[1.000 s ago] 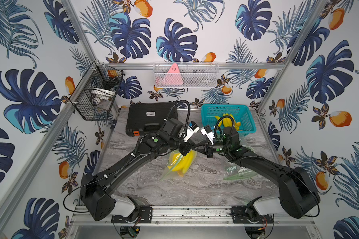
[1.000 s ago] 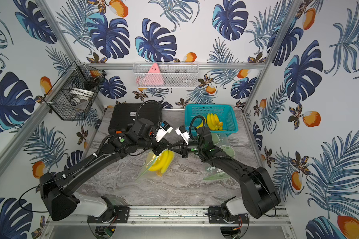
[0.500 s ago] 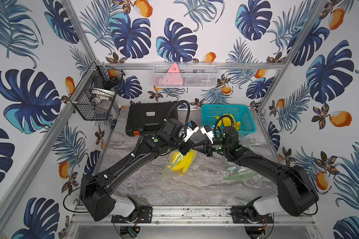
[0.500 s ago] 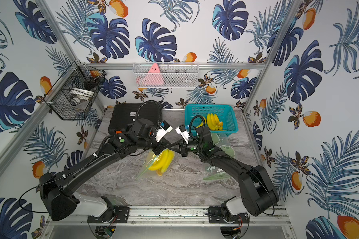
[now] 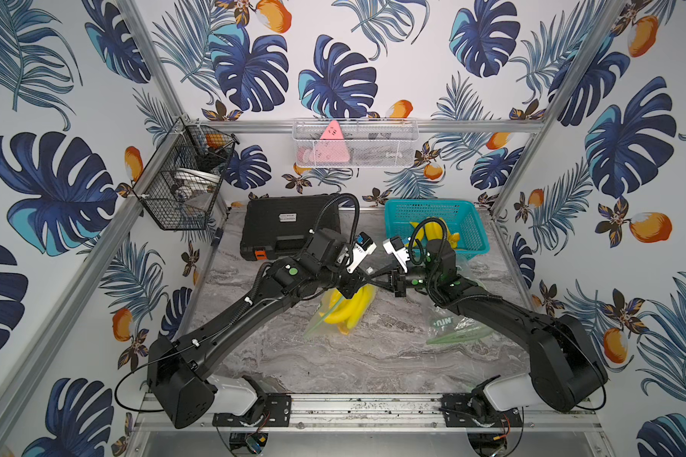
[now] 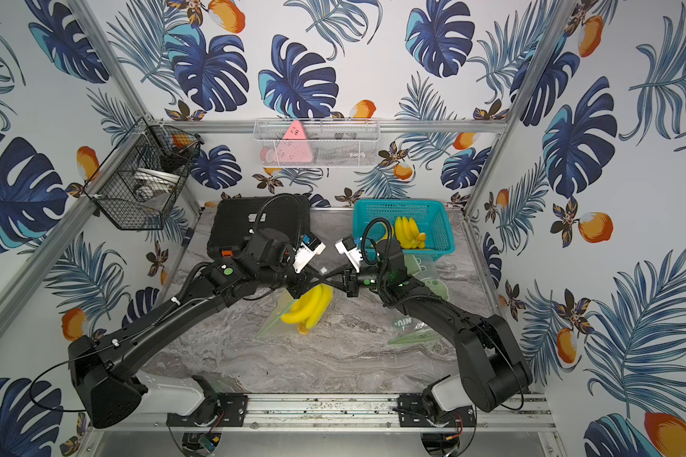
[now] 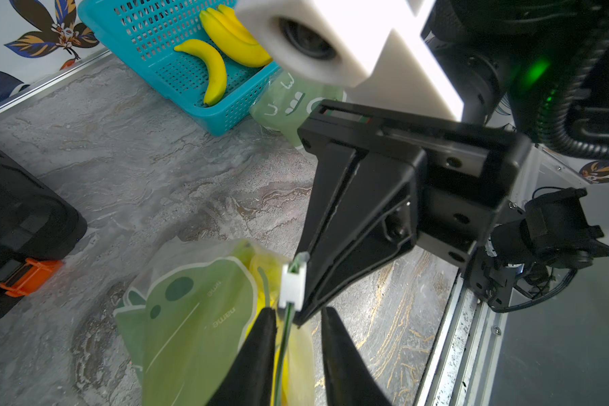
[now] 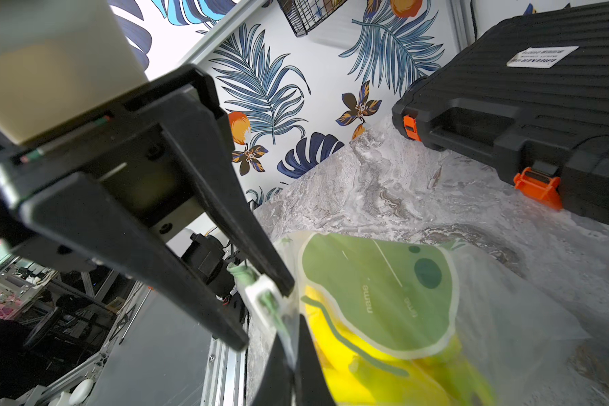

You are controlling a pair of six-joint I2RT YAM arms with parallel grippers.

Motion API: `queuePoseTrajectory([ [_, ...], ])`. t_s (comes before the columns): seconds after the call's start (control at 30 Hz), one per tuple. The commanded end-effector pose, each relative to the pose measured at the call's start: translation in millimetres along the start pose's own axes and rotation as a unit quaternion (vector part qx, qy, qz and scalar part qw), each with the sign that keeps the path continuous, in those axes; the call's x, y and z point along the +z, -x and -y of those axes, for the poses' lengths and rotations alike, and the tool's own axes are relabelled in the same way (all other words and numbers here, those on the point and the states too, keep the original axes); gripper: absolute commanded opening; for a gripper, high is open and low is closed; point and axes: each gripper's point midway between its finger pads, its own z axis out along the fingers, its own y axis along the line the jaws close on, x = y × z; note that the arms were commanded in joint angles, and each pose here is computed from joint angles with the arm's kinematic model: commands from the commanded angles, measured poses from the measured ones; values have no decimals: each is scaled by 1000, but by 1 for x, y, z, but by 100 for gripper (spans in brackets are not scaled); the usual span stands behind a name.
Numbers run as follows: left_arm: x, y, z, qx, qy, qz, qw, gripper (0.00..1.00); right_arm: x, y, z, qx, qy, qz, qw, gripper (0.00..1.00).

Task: Open the zip-top bag and take out the banana
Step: Unzip the zipper on the zipper food storage bag.

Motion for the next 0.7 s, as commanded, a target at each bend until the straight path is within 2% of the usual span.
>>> queuePoseTrajectory([
  [0.0,1,8,1,-1,-5,9,1000,32,0,2,-4,-15,8,-1,1000,0],
  [0.27,6,18,1,9,-7,12,1000,33,0,-2,-6,-15,13,-9,1000,0],
  [0.47,8,17,1,8,-11,11,1000,23,0,-3,-5,-15,7,-9,1000,0],
  [0.67,8,8,0,7,-6,2,1000,24,0,-1,-3,-17,2,-5,1000,0],
])
